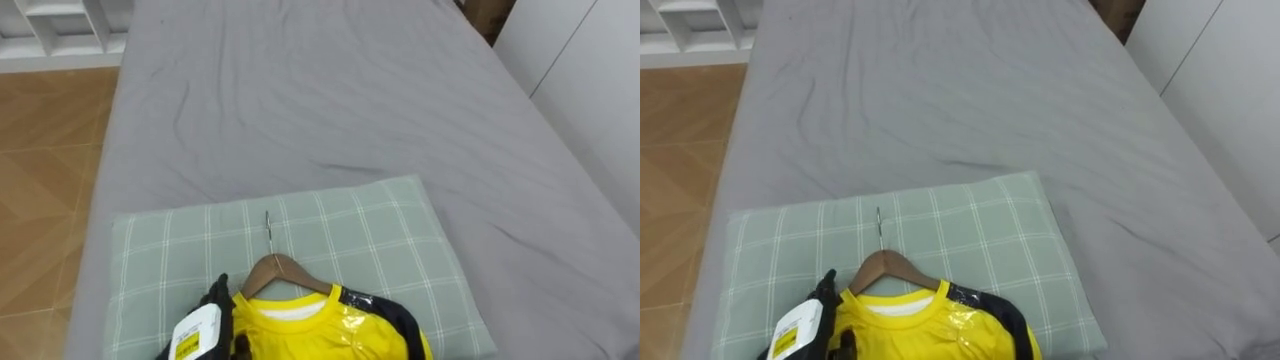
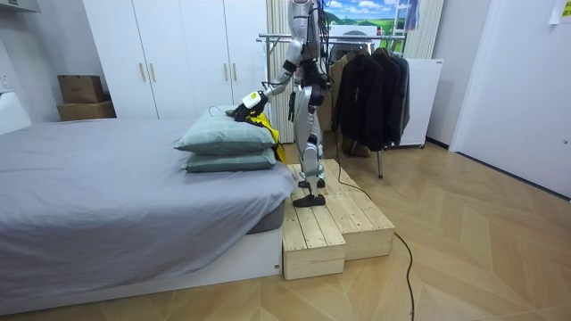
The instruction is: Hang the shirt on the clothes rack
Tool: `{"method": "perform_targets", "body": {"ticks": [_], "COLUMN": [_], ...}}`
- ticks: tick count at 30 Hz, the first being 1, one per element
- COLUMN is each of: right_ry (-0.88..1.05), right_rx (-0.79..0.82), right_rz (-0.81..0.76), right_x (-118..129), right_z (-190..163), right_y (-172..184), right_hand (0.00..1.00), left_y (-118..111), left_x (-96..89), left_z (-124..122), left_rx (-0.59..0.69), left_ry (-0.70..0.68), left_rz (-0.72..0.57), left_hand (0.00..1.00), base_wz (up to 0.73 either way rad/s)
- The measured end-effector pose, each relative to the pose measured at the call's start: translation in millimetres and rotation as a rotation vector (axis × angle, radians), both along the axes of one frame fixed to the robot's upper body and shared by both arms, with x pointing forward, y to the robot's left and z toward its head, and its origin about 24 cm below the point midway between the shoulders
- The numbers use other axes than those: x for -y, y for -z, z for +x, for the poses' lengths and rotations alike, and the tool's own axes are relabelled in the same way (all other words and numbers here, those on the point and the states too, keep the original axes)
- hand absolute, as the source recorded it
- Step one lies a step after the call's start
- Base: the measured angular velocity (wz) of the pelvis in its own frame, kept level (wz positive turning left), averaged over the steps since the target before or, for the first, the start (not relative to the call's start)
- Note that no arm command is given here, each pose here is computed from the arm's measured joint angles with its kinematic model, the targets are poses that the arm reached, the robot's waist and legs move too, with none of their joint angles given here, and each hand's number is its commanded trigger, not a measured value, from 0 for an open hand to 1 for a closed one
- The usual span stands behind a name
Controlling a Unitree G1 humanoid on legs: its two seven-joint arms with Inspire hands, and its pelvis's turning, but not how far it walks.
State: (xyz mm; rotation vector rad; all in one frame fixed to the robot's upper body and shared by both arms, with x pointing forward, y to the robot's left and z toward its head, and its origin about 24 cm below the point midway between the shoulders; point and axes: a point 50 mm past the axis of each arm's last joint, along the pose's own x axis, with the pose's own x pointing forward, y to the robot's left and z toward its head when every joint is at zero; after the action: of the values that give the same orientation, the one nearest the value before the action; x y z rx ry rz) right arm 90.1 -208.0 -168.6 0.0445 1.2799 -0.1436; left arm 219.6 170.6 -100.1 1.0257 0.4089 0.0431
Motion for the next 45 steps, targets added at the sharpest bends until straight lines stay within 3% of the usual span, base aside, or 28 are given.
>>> {"method": "perform_targets", "body": {"ticks": [11, 45], "right_ry": [-0.004, 0.010], "right_rx": [-0.001, -0.001], "right_rz": [-0.011, -0.017], "right_x": [0.5, 2.3], "right_z": [0.3, 1.7], "right_y": [-0.1, -0.6], "right_hand": [0.00, 0.00], "left_y": [-4.7, -2.0], "left_x": [-8.5, -5.9], "left_z": [8.1, 5.6], "left_rx": [0.015, 0.004], "left_ry": [-0.030, -0.048], "left_rz": [0.034, 0.016], "left_hand": [1.00, 1.00], "base_wz": [0.00, 0.00]}}
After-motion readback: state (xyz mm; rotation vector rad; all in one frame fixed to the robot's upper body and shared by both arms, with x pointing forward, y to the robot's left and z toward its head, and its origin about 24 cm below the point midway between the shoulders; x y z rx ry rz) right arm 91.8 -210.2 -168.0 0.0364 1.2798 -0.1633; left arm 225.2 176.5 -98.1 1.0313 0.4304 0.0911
